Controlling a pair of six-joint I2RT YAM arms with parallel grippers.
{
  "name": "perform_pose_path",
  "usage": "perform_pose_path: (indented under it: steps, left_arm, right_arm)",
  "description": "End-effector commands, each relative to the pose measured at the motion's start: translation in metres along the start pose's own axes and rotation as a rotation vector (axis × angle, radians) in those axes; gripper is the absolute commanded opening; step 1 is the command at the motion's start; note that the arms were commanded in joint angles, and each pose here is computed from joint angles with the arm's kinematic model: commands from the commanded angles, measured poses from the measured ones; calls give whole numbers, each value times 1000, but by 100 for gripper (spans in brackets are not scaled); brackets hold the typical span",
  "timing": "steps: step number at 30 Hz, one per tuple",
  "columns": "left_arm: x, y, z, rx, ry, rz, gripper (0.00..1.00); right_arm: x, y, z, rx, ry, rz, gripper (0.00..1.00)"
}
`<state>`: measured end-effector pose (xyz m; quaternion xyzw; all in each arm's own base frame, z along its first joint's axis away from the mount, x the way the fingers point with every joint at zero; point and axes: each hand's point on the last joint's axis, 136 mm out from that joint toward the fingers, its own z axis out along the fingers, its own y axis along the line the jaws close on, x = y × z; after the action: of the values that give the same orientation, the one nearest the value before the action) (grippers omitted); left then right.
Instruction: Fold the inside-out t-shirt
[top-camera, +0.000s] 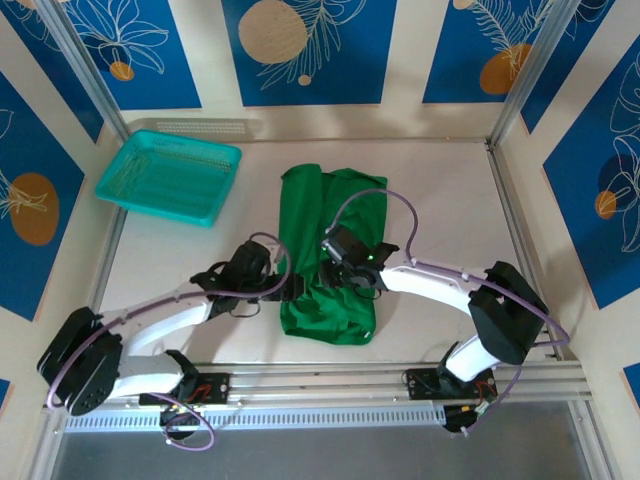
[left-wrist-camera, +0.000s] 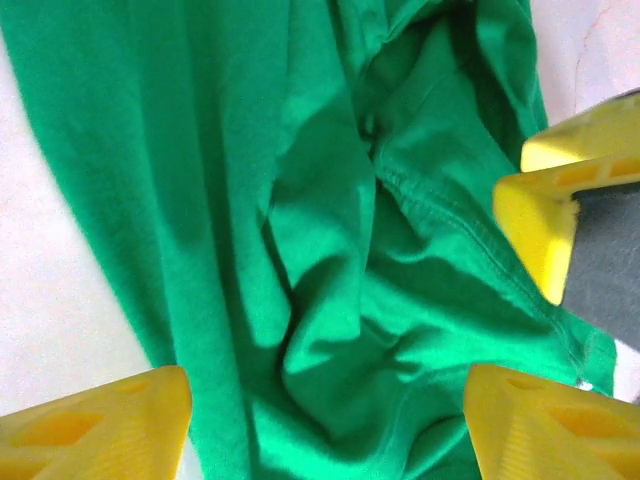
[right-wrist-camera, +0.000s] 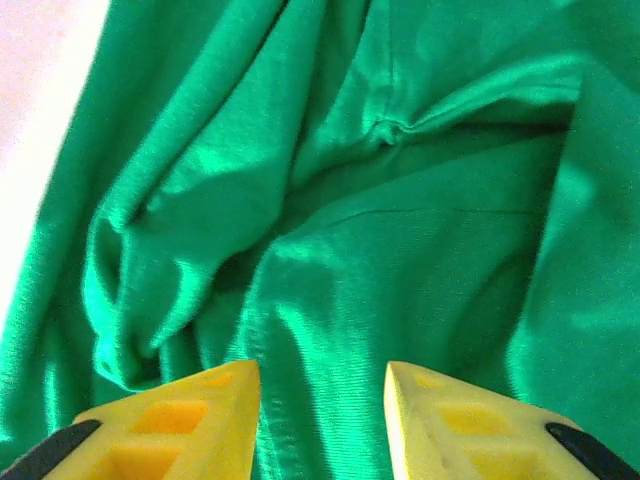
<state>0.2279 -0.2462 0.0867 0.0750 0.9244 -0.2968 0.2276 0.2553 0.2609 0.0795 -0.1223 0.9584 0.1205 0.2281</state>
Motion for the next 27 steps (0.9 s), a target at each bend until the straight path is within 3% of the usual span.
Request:
perform_pose_path:
  steps: [1,4,6,10,12,15,17,19,21,22,23,27]
  left_arm:
    - [-7,-7,20,19,6,18,72]
    - [-2,-8,43,34,72,27,66]
    - [-1,0,53,-5,82,35,53]
    - [2,0,57,9,83,46,8]
    - [11,-15,49,83,107,30,0]
    - [37,-34,31,136,136,54,1]
    - [55,-29,21,107,153,59,1]
    - [68,-14,15,65,167,23,3]
    - [73,-6,10,41,171,13,17]
    - [74,-6,8,44,168,12,34]
    - [74,-8,6,56,163,8,44]
    - [60,-23,-4,111,108,13,51]
  right_arm:
    - [8,-12,-3,14,3,27,22]
    - [10,-13,-13,-27,6,42,9]
    - [10,-22,-21,-17,-9,68,2]
    - [19,-52,-45,7,-7,177,0]
    - [25,-66,-59,29,-15,196,0]
    - [33,-56,-76,-69,-16,130,0]
    - [33,-32,-81,-208,-9,65,33]
    - [24,-18,-80,-260,-13,47,49]
    - [13,-12,-72,-260,-6,29,54]
    - [9,-10,-65,-253,5,13,54]
    - [8,-8,-56,-249,29,-1,54]
    - [24,-6,-29,-209,165,-12,54]
